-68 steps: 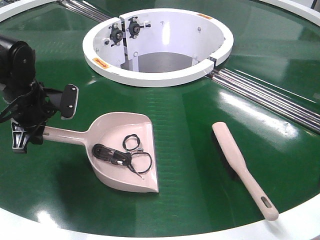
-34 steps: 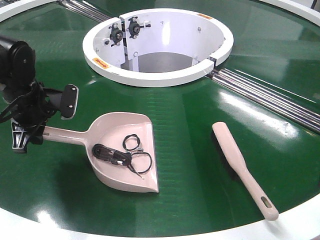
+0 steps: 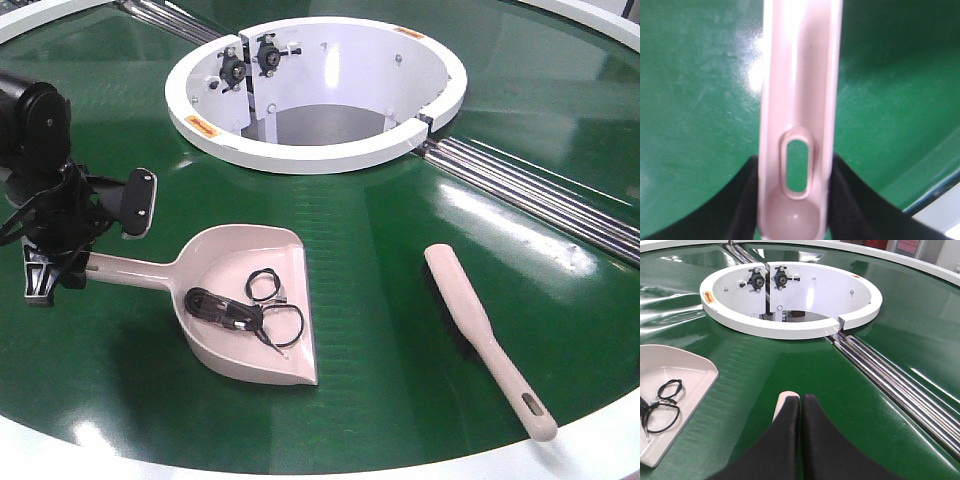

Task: Clean and inspect green conveyor with broom and dustpan
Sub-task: 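Release the dustpan handle and lift the left gripper away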

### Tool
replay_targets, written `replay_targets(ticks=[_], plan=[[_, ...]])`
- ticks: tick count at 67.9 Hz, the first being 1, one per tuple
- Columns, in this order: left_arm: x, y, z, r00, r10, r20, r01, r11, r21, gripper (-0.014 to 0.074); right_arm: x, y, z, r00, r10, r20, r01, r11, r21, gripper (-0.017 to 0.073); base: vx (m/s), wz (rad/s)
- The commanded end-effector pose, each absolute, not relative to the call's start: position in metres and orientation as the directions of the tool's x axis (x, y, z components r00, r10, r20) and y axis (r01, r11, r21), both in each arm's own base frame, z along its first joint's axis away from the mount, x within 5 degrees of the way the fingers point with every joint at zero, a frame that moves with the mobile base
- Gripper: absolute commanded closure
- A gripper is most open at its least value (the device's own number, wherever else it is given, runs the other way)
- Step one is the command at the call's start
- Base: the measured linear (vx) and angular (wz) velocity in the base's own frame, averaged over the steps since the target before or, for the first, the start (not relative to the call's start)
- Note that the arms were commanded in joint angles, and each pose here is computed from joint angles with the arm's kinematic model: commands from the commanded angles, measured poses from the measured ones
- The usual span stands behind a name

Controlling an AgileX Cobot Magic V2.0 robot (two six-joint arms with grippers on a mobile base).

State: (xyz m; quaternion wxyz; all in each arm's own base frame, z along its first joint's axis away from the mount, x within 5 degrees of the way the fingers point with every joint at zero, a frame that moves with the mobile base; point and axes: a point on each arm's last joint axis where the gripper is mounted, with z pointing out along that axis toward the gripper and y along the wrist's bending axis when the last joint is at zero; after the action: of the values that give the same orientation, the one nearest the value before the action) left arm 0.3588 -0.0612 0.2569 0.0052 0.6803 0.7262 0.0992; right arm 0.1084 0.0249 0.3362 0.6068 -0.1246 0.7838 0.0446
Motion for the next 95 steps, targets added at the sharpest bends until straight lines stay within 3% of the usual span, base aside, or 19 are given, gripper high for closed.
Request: replay_targets(ticks=[1, 23, 46, 55, 68, 77, 87, 95], plan=[[0.356, -0.065, 0.281, -0.08, 0.993, 0.087, 0.972, 0.059, 0.229, 0.0573, 0.109, 0.024, 0.352, -0.137, -0.123, -0.983, -0.235, 0.968, -0.089, 0.0567, 0.0, 0.0], [0.357, -0.065, 0.281, -0.091, 0.993, 0.081, 0.967, 0.069, 0.246, 0.0411, 0.109, 0.024, 0.352, -0.136, -0.125, -0.983, -0.235, 0.968, -0.091, 0.0567, 0.0, 0.0], [0.36, -0.064, 0.282, -0.183, 0.981, 0.068, 0.944, 0.156, 0.289, -0.004, 0.109, 0.024, 0.352, -0.136, -0.128, -0.982, -0.235, 0.967, -0.094, 0.0567, 0.0, 0.0], [0.362, -0.06, 0.284, -0.246, 0.965, 0.088, 0.925, 0.207, 0.319, -0.0101, 0.109, 0.024, 0.352, -0.136, -0.128, -0.982, -0.235, 0.967, -0.094, 0.0567, 0.0, 0.0], [0.359, -0.057, 0.29, -0.274, 0.957, 0.098, 0.912, 0.226, 0.342, -0.008, 0.109, 0.024, 0.352, -0.136, -0.126, -0.983, -0.235, 0.968, -0.092, 0.0567, 0.0, 0.0], [0.358, -0.058, 0.3, -0.327, 0.944, 0.033, 0.873, 0.289, 0.392, -0.0016, 0.11, 0.024, 0.352, -0.13, -0.126, -0.984, -0.234, 0.968, -0.093, 0.0565, 0.0, 0.0], [0.356, -0.058, 0.318, -0.435, 0.896, -0.094, 0.774, 0.425, 0.469, 0.0151, 0.11, 0.024, 0.352, -0.128, -0.13, -0.983, -0.234, 0.967, -0.097, 0.0564, 0.0, 0.0], [0.348, -0.056, 0.339, -0.491, 0.846, -0.21, 0.683, 0.523, 0.51, 0.0401, 0.109, 0.024, 0.354, -0.123, -0.128, -0.984, -0.234, 0.967, -0.097, 0.0563, 0.0, 0.0]])
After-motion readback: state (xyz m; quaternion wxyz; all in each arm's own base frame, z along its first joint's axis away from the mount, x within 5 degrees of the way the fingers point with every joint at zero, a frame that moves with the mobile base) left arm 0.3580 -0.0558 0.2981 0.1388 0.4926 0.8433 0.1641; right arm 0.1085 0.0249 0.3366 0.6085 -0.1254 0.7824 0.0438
